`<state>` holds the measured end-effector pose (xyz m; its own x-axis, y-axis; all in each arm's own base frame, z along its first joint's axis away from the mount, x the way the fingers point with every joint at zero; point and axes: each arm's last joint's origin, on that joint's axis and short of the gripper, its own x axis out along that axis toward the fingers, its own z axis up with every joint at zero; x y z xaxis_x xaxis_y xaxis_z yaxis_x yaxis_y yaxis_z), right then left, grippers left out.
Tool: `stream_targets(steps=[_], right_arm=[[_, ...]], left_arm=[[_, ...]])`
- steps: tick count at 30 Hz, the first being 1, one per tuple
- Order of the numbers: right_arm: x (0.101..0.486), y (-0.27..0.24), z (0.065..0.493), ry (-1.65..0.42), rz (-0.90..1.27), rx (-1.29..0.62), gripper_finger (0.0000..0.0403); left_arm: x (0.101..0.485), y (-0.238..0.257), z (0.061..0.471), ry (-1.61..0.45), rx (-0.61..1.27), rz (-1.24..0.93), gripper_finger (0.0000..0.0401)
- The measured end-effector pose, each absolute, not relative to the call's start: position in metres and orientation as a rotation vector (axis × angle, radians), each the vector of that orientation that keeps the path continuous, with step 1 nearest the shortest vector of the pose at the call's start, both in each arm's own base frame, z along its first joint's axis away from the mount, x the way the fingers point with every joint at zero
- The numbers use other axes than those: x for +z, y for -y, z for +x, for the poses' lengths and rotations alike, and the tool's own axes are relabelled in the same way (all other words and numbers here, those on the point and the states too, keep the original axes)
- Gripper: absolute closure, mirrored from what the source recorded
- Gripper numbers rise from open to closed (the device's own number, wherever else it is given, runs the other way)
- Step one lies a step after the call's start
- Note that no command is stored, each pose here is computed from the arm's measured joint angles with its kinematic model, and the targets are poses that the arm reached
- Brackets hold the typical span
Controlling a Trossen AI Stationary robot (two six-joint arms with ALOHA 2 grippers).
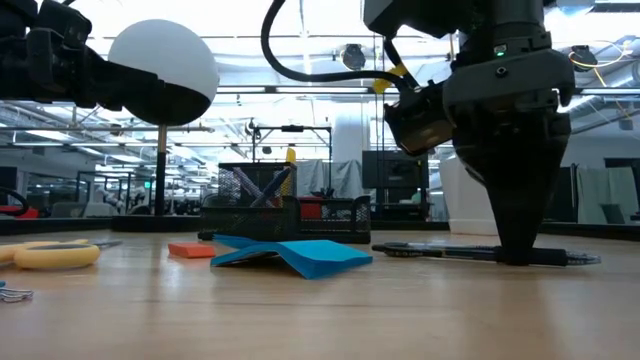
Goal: Pick and place office supplies into organizer
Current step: Put the black pen into the desk organizer
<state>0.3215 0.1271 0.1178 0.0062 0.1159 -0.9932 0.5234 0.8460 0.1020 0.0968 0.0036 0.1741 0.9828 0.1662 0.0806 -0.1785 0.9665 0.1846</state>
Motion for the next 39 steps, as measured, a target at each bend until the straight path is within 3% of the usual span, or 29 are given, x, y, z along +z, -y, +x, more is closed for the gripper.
stream_targets(steps=[7, 19, 32, 39], right_arm=[[0.143, -0.117, 0.324, -1.461, 0.537, -0.29, 0.0376], [0.186, -0.105, 0.339, -1.131, 0.472, -0.187, 0.0379], [0.197, -0.086, 0.362, -0.842, 0.207, -0.188, 0.0379], [0.185, -0.06, 0.37, -0.628, 0.113, -0.163, 0.0379]], left_arm=[[0.174, -0.004, 0.097, 0.064, 0.174, 0.193, 0.0247], [0.174, -0.004, 0.097, 0.064, 0.175, 0.192, 0.0247], [0.174, -0.004, 0.097, 0.064, 0.174, 0.193, 0.0247], [0.174, -0.004, 0.097, 0.065, 0.174, 0.193, 0.0247]])
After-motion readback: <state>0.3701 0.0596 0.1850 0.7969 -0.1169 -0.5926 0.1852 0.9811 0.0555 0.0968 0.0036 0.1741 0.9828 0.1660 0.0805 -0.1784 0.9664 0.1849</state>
